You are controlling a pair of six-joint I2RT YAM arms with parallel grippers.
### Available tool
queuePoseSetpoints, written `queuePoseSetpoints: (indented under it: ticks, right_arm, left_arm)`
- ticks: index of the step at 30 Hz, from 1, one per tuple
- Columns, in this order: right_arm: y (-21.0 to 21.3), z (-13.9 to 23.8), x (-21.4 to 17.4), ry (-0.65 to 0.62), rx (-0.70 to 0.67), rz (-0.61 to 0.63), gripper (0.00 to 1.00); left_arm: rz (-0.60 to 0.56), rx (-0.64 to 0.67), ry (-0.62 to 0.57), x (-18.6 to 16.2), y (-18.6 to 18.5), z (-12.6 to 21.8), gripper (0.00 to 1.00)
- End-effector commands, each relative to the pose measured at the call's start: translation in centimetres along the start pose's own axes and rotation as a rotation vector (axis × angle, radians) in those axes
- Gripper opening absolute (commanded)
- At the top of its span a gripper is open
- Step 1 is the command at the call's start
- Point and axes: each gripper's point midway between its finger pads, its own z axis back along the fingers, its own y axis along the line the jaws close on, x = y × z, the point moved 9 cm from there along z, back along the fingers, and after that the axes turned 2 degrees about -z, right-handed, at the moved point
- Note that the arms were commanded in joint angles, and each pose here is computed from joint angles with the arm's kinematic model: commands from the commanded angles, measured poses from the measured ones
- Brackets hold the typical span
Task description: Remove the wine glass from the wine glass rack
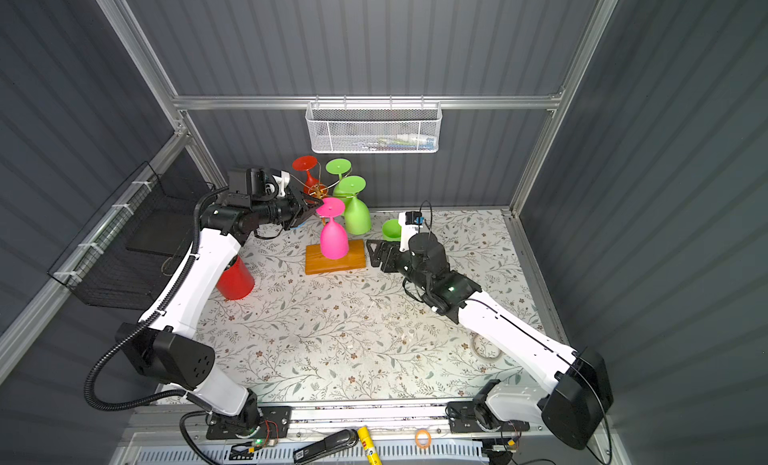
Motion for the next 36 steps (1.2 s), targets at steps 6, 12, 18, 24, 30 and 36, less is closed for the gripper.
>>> queuePoseSetpoints:
  ticks: [6, 12, 18, 24, 30, 36]
  right_arm:
    - [0.21, 0.07, 0.25, -0.019, 0.005, 0.009, 0.83]
    - [0.17, 0.01, 0.19, -0.018, 0.003, 0.007, 0.83]
    - [0.13, 0.14, 0.25, -0.019, -0.004, 0.009, 0.83]
    - [0.12, 0.28, 0.28, -0.022, -0.007, 0.010, 0.83]
    - [0.13, 0.32, 0.33, -0.025, -0.007, 0.009, 0.83]
    - [0.08, 0.36, 0.30, -0.026, -0.009, 0.010, 0.83]
  left_arm:
    - [0.009, -0.093, -0.003, -0.02, -1.04, 1.45, 0.19]
    - [0.018, -0.116, -0.006, 0.05, -1.00, 1.87, 0.17]
    - [0.027, -0.123, -0.004, -0.04, -0.62, 1.83, 0.12]
    - [0.034, -0.139, -0.004, -0.14, -0.48, 1.95, 0.04]
    - [0.034, -0.145, -0.008, -0.24, -0.52, 2.18, 0.01]
    - [0.043, -0.153, -0.005, -0.34, -0.39, 2.14, 0.00]
